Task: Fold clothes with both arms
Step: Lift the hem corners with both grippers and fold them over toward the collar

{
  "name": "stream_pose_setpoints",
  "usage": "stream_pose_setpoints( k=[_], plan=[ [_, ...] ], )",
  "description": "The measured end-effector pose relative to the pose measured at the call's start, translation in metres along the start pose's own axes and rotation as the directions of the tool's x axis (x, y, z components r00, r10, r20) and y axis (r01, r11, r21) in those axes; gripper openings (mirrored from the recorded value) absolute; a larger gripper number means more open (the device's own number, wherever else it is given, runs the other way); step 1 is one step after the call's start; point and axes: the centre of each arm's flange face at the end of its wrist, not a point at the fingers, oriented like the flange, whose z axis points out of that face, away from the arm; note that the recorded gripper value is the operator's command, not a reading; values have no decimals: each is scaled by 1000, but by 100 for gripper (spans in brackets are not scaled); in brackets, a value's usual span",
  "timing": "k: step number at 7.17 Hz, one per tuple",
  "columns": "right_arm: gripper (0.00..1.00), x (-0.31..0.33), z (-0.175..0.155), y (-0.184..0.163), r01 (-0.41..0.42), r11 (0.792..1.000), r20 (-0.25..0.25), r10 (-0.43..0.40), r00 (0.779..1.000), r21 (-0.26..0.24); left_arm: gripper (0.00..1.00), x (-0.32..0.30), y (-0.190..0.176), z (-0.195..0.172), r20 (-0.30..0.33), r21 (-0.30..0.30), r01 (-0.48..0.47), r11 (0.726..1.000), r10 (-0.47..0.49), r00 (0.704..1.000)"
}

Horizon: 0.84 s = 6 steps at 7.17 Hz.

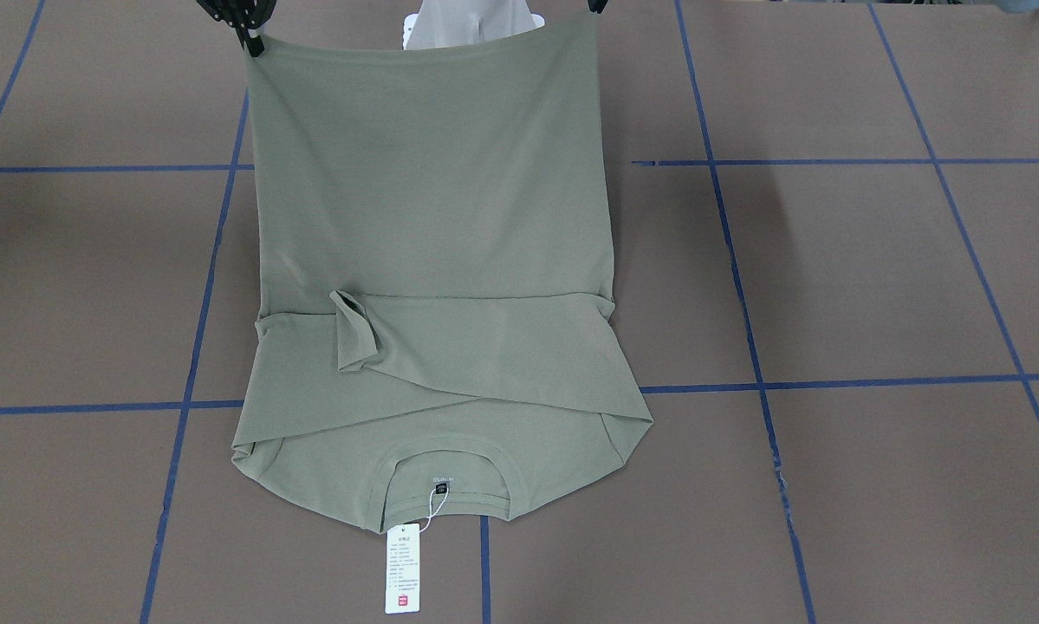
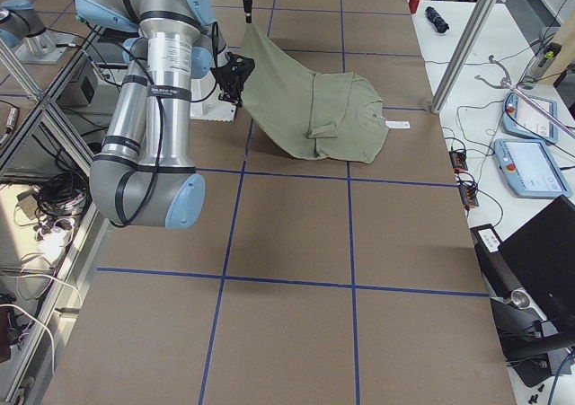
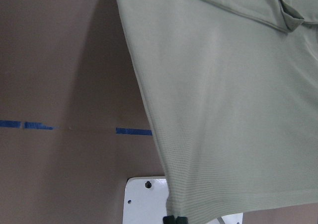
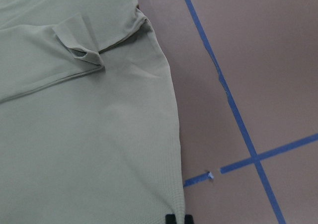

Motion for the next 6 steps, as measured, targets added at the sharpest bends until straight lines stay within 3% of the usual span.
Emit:
stream_pose_setpoints(
  k=[2,3,6],
  plan=[
    [0,-49,35,-51,42,997,-1,-42,999,58,0,18,-88,42,81,130,-107,986,97,992],
    [0,-82,62,-96,38,996,-25,-36,999,84,0,7,-148,59,129,187,-152,971,129,983],
    [0,-136,99,-231,41,984,-103,-23,994,172,0,-35,-294,58,231,282,-218,934,155,960]
  ],
)
